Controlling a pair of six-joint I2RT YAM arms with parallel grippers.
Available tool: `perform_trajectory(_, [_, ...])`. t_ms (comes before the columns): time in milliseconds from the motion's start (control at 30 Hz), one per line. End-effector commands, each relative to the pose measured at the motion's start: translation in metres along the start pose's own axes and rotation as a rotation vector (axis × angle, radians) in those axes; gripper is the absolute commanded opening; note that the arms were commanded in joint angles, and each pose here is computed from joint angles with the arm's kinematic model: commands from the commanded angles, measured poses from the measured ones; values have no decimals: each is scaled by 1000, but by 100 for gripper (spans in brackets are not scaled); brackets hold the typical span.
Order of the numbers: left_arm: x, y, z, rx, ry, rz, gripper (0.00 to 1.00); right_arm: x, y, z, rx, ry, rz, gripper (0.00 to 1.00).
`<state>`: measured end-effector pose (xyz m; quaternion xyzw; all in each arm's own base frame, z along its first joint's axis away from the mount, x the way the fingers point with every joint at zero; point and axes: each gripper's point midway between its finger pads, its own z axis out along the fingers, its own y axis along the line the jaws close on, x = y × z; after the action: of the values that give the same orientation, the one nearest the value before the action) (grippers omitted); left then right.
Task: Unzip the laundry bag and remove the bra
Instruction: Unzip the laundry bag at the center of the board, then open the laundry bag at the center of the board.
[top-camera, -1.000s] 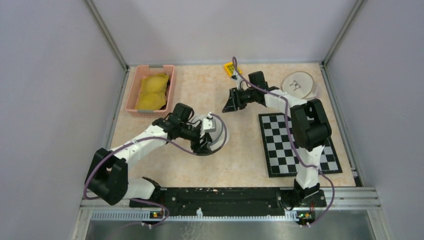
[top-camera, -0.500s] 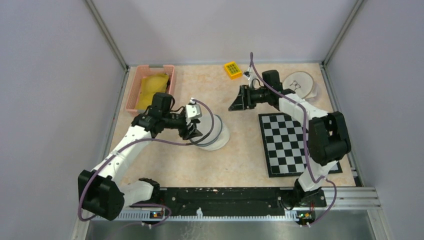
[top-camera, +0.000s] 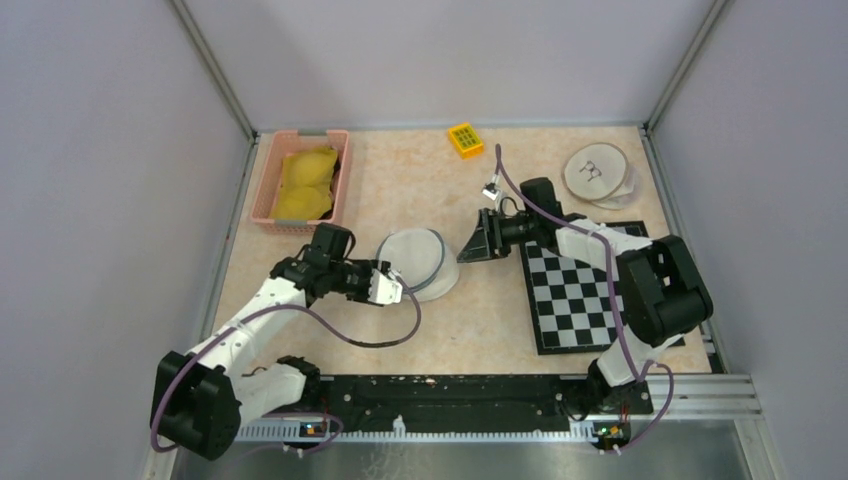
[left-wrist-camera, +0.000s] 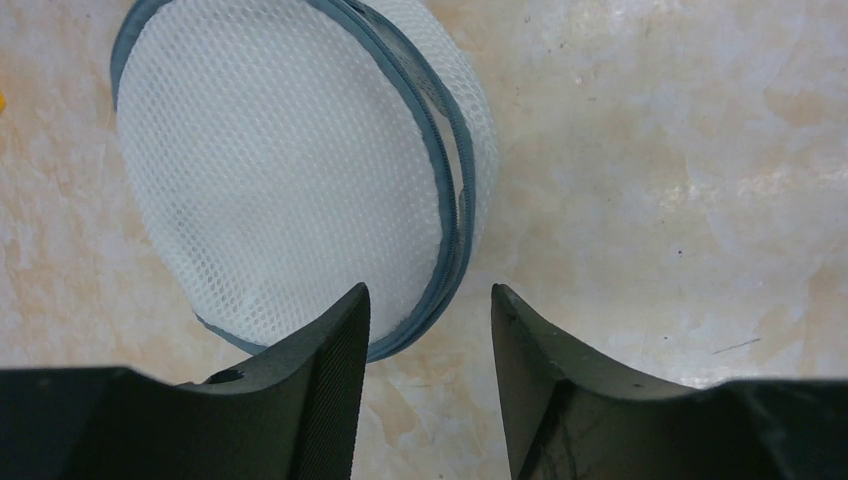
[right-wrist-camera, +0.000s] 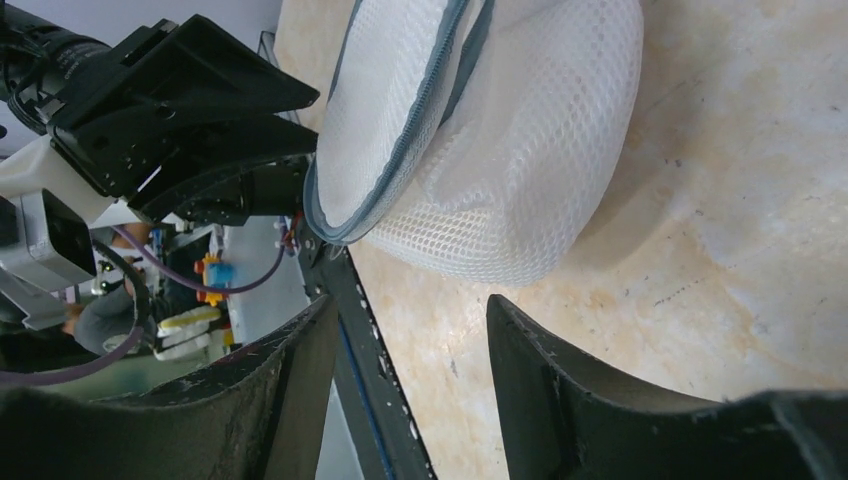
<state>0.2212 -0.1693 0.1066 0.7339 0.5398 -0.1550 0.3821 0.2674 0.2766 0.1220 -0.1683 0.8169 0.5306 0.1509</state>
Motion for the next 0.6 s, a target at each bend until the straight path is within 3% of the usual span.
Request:
perform_trajectory(0, [-3, 24, -2, -113, 2, 146, 47, -11, 14, 3, -24, -31, -104, 55])
perform_trajectory(567, [-12, 18, 16, -149, -23, 224, 43, 1, 1, 23, -12, 28, -103, 50])
